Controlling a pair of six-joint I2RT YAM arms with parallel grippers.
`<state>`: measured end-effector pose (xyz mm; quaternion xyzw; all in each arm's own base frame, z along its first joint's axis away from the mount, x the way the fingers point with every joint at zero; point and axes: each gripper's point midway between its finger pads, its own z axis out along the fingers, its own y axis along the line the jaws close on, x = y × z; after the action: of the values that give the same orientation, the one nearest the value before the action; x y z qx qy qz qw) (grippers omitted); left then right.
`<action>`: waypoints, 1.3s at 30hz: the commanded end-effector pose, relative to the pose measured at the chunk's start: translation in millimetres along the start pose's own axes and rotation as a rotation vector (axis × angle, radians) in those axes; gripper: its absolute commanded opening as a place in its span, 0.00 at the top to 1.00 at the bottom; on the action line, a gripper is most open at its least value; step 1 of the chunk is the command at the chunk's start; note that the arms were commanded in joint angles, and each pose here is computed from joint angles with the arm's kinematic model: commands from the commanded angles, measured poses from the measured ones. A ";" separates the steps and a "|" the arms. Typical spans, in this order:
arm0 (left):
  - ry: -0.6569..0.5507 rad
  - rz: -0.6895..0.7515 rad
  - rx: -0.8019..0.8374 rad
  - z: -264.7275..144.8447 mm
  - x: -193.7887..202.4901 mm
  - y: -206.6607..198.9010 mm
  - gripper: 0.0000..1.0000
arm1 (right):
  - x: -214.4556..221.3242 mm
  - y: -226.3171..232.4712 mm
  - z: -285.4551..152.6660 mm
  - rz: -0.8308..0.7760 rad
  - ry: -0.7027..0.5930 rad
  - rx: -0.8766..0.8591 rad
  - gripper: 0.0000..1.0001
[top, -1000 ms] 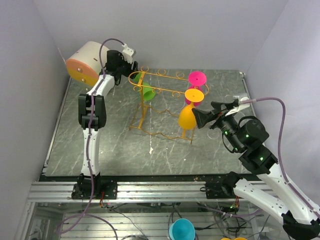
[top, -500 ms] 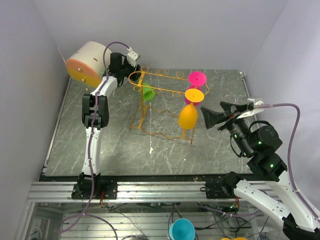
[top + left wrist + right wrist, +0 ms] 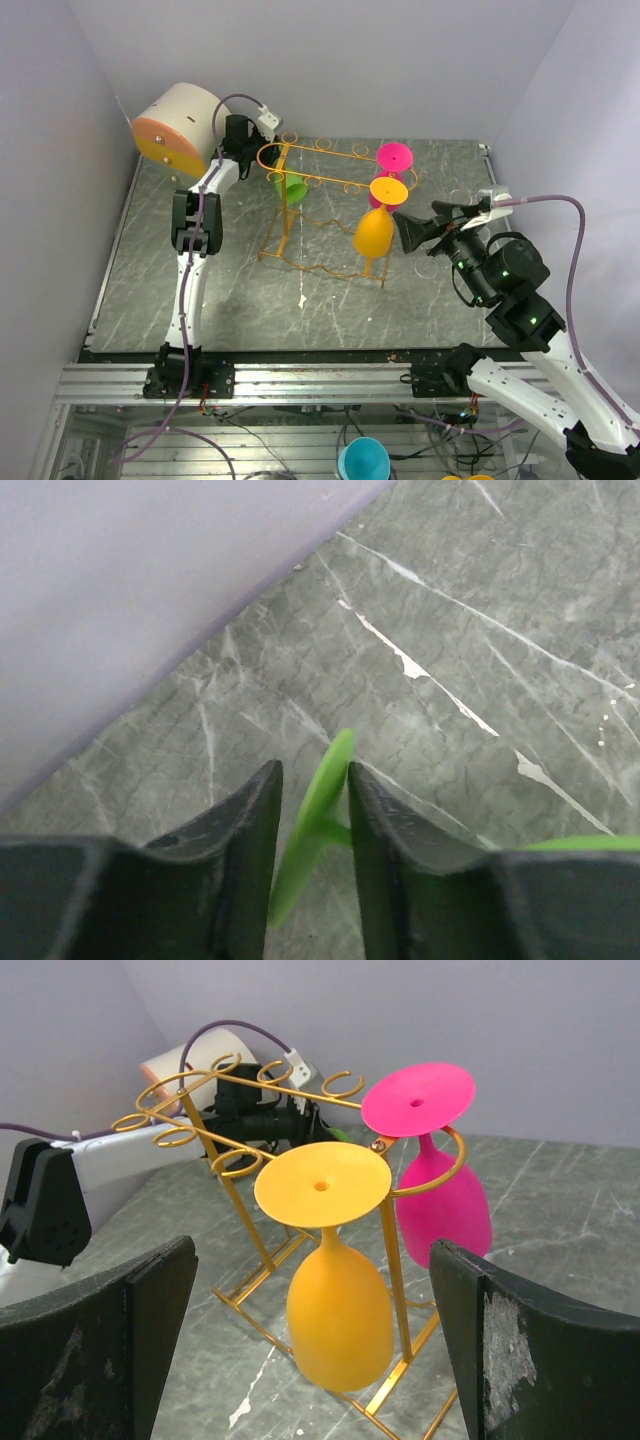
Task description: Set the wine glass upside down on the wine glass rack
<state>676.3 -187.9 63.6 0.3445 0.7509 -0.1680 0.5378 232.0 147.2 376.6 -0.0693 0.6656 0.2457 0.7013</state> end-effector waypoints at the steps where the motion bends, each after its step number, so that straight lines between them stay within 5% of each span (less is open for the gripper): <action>1: -0.054 0.060 -0.021 7.4 -20.4 1.7 0.67 | -24.4 2.8 -2.2 0.002 -0.063 -0.007 0.00; 7: -0.053 0.077 -0.019 6.3 -23.7 -4.8 0.93 | -26.2 3.8 -2.0 0.003 -0.064 -0.011 0.00; 16: -0.064 0.182 -0.054 -40.3 -74.4 -6.1 0.93 | -31.5 7.1 -6.5 0.010 -0.095 -0.037 0.00; 39: -0.064 0.795 -0.642 -287.7 -257.0 39.6 0.93 | -36.1 106.6 -0.6 -0.044 -0.010 -0.566 0.00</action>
<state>565.4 -94.8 368.9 0.4095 0.6037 0.1682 0.6630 195.8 206.6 425.2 -0.2152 0.5930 0.3702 0.6819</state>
